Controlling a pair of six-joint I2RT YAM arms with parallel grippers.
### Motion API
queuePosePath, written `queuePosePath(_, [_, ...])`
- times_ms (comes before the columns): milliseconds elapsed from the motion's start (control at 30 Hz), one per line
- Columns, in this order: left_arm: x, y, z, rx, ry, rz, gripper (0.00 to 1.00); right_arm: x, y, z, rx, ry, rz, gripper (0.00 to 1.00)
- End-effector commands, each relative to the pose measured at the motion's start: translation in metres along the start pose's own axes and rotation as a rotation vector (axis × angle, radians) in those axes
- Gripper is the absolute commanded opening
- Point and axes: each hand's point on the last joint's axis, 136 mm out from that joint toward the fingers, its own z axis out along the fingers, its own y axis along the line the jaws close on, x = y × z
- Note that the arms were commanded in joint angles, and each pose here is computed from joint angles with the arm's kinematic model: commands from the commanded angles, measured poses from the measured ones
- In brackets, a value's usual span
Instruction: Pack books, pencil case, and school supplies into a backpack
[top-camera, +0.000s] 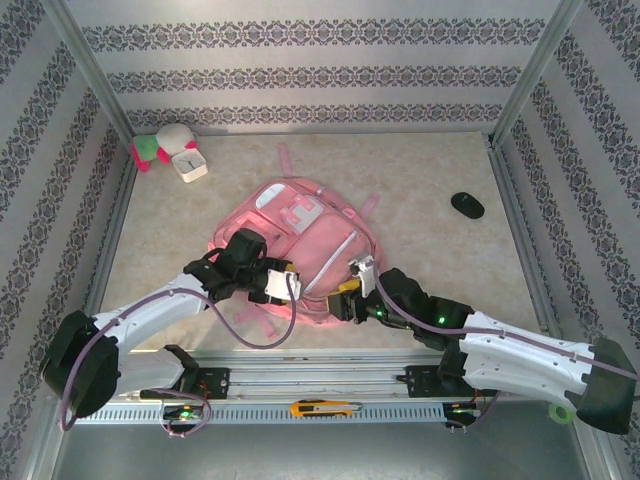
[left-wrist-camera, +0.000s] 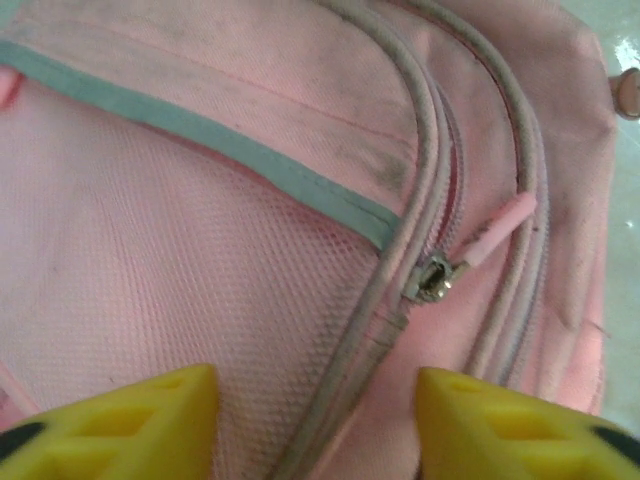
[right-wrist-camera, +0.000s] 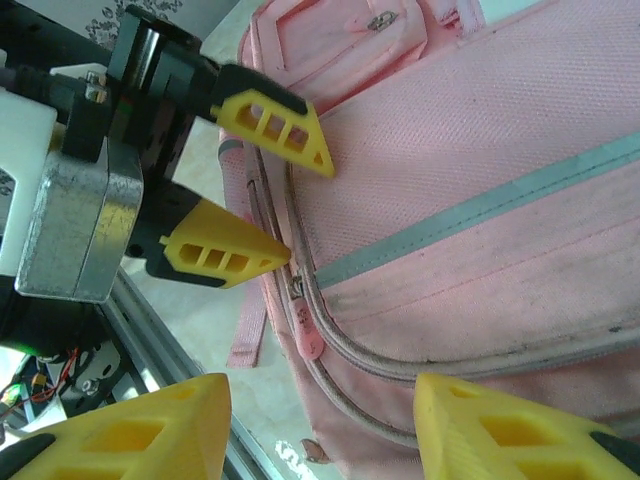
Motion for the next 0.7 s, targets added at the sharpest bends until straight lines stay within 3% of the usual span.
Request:
queuePosePath(0, [-0.012,0.013,0.001,-0.024,-0.066,0.014,0.30,-0.003,-0.003,0.001,0.012,-0.045,-0.040,0.50])
queuePosePath(67, [-0.013,0.012,0.001,-0.014,-0.069,-0.020,0.11,0.009,-0.012,0.003,0.036,-0.026,-0.052,0.50])
queuePosePath(167, [-0.019,0.007,-0.003,0.012,-0.099,-0.066,0.01,0.023,-0.017,0.002,0.050,0.012,-0.056,0.49])
queuePosePath(667, [-0.037,0.007,-0.009,0.107,-0.173,-0.308,0.00,0.012,0.024,0.046,0.014,0.009,0.087,0.50])
